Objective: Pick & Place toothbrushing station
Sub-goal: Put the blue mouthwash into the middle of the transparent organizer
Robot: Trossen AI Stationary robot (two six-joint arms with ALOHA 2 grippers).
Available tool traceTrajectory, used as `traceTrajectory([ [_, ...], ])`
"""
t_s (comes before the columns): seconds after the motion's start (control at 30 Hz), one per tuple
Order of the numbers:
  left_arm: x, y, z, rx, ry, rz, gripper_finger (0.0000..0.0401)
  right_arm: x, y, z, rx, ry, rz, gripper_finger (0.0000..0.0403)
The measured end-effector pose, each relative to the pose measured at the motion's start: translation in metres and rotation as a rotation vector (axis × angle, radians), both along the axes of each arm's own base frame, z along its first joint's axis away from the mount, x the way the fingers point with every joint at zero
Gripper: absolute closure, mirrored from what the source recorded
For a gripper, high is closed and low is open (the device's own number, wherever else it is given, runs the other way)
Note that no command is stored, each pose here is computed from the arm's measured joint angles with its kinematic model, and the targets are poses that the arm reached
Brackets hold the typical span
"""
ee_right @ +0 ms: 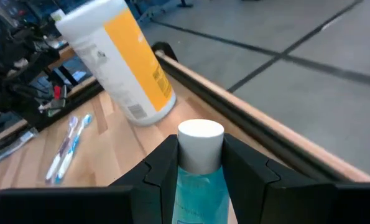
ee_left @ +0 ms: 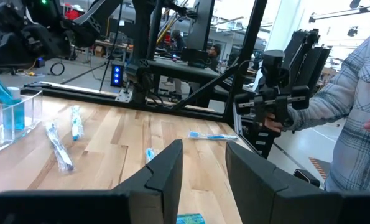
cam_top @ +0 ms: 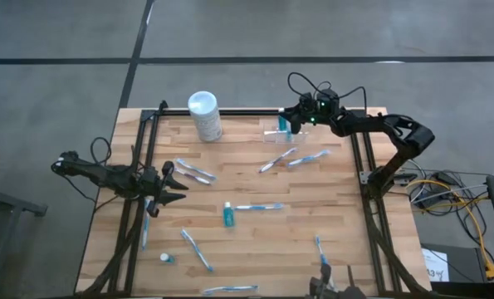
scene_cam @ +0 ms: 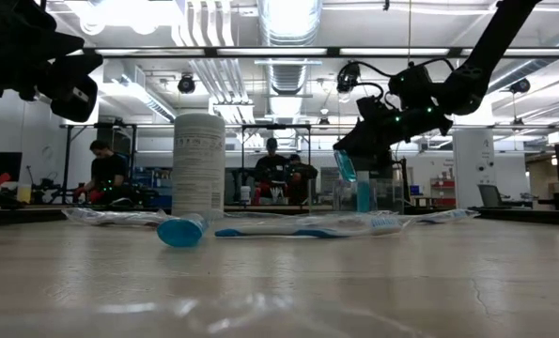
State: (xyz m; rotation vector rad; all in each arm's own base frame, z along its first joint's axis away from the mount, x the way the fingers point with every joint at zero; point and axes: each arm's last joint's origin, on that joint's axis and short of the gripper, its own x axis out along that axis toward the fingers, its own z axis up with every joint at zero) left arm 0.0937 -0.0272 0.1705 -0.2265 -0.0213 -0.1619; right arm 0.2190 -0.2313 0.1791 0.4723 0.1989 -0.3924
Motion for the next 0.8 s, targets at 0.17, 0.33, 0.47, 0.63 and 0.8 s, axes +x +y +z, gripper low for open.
traceTrajectory([
  [0.17,0.0,0.0,0.0,0.0,0.0,0.0,0.0275,-0.0015,0.0005,-0.0068,0.024,0.059,-0.025,0.0296],
  [0.33,0.0,0.0,0.0,0.0,0.0,0.0,0.0275,-0.0019,0.0008,-0.0086,0.047,0.065,-0.029,0.0292],
  [0.47,0.0,0.0,0.0,0.0,0.0,0.0,0.0275,-0.0019,0.0008,-0.0087,0.069,0.059,-0.037,0.0283],
  [0.63,0.0,0.0,0.0,0.0,0.0,0.0,0.0275,-0.0021,0.0004,-0.0089,0.065,0.064,-0.055,0.0273],
  [0.8,0.0,0.0,0.0,0.0,0.0,0.0,0.0275,-0.0022,0.0004,-0.0089,0.069,0.064,-0.056,0.0261],
])
